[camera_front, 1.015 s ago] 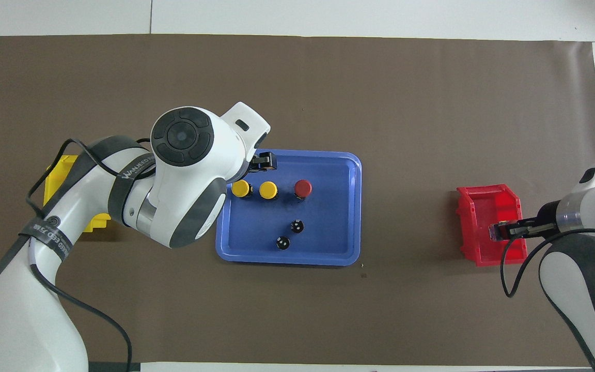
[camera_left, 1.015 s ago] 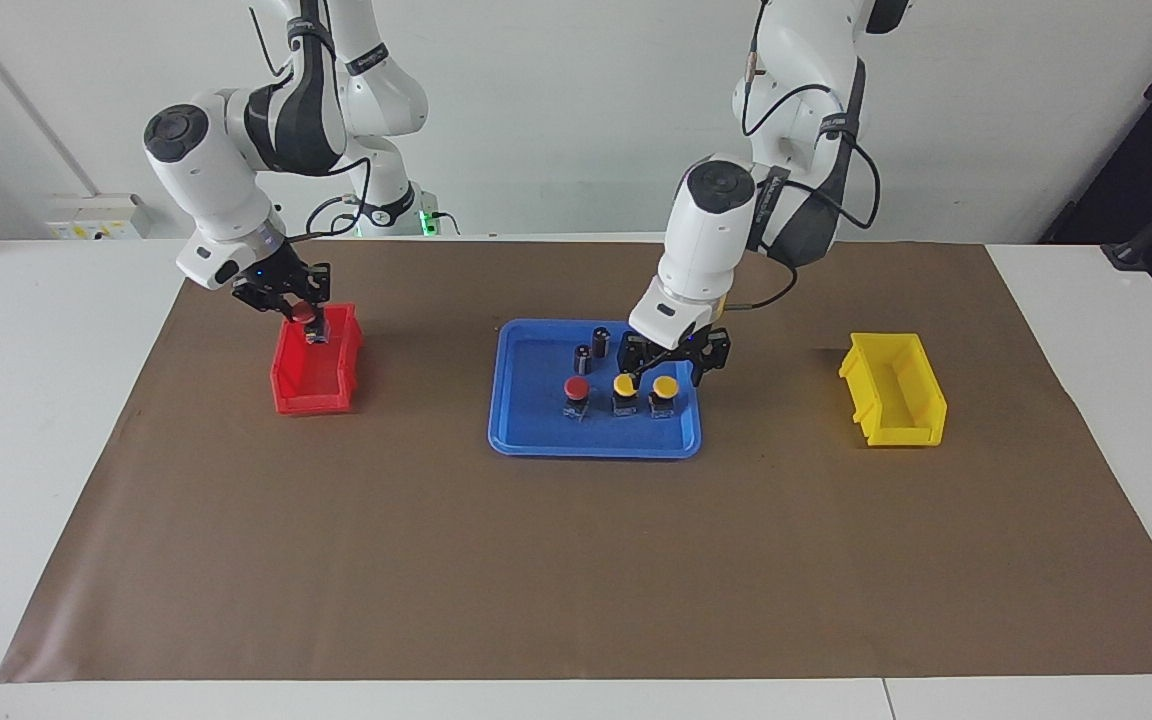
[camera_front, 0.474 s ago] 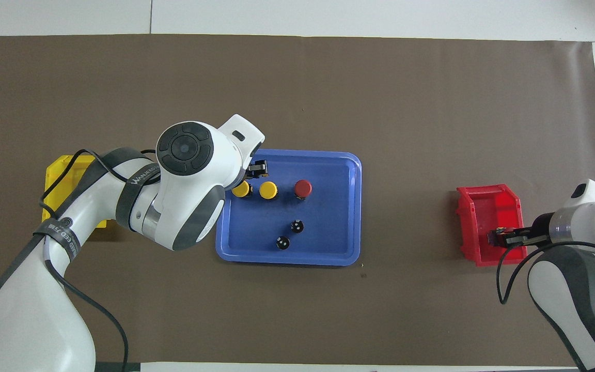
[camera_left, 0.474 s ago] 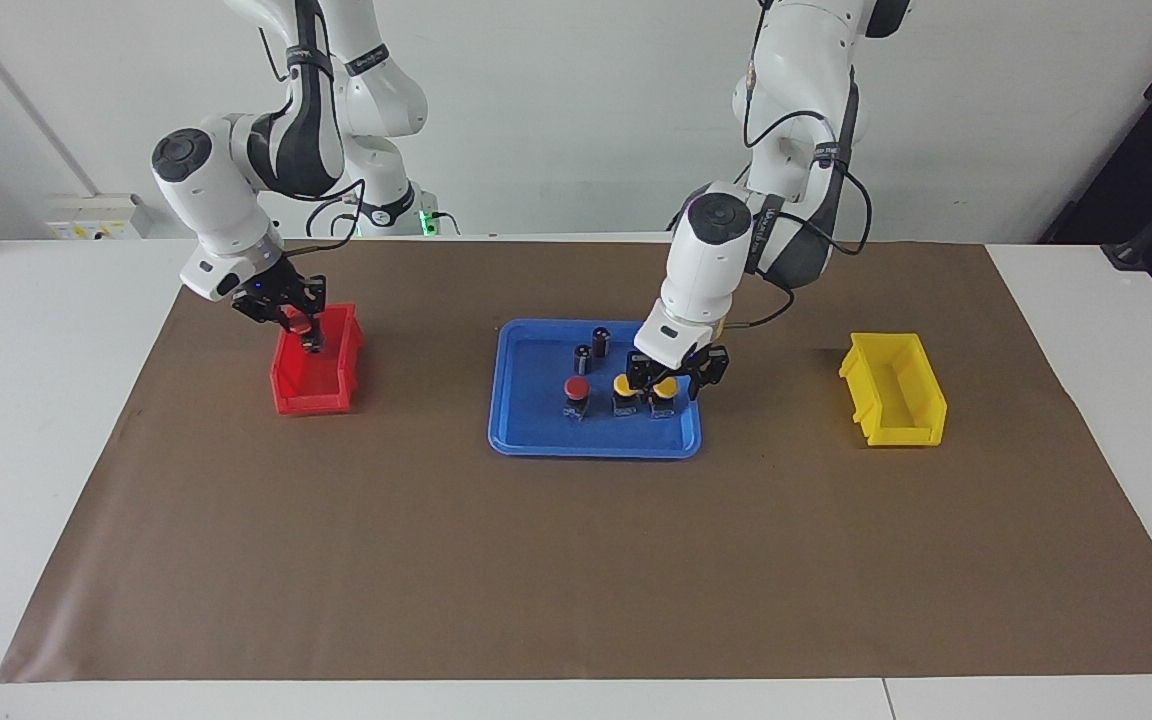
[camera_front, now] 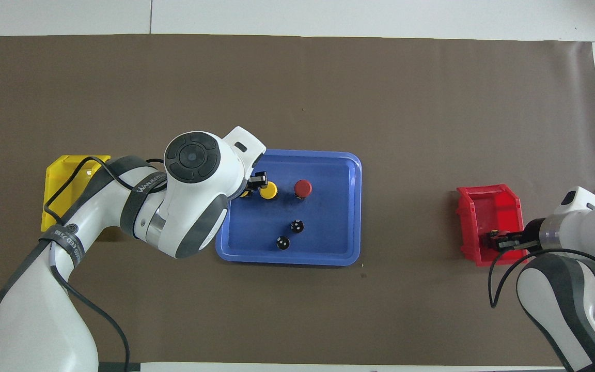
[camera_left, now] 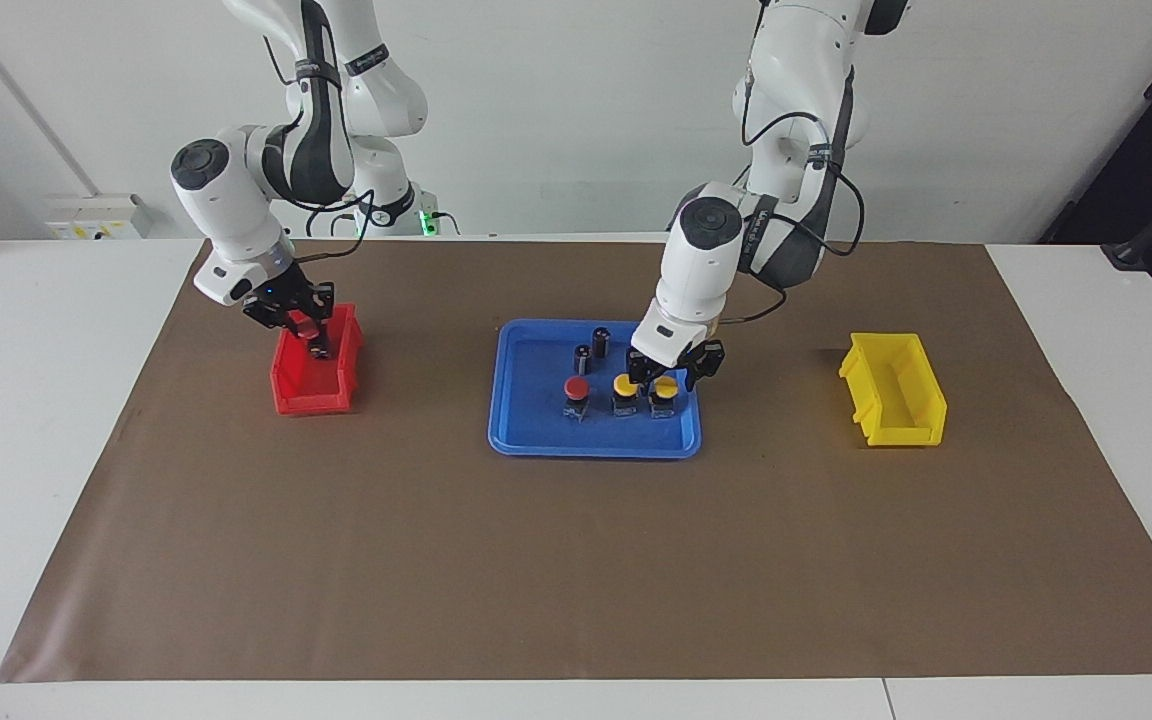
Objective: Sort red and yellow buttons by color
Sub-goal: 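Reach the left gripper to the yellow button nearest the yellow bin and grasp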
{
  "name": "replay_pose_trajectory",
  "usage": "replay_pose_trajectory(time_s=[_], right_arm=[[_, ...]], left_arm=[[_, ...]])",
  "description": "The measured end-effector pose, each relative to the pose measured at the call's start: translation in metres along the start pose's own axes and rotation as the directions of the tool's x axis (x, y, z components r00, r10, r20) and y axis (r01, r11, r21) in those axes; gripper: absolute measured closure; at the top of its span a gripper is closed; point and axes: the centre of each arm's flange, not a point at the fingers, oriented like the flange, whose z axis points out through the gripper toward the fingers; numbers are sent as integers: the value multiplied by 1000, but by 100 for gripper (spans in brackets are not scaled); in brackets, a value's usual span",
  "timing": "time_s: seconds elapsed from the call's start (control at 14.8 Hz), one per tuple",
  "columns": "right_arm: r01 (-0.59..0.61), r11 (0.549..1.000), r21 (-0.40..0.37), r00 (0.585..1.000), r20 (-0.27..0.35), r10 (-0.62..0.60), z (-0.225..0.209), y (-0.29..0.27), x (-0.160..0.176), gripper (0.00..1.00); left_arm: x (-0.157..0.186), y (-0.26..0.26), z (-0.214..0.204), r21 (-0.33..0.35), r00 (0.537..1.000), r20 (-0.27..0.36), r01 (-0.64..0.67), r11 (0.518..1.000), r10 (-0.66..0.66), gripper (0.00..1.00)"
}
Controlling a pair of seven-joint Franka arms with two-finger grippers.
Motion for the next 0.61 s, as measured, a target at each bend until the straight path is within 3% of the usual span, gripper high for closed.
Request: replay_pose_trajectory(time_s=[0.07,0.27,0.41,0.47,0.61], right_arm=[[0,1000,1,1000,2,0,1,0,-1,59],[0,1000,1,1000,5,0,3,-1,-1,59],[-1,1000,1,1000,5,1,3,-1,-1,44],[0,1000,1,1000,5,0,2,-1,-1,40],[2,1000,-1,1000,-2,-2,-1,-1,1,39]], left_arm=[[-1,0,-1,2,1000,2,6,1000,-6,28],[-1,-1,-5,-1,1000,-2,17,1000,-17,40],[-1,-1,-5,-2,1000,-3,18,1000,-18,57],[-1,-1,-5,-2,1000,-4,19,1000,-19,57],[0,-1,-5,-3,1000,-4,21,1000,-21,57]])
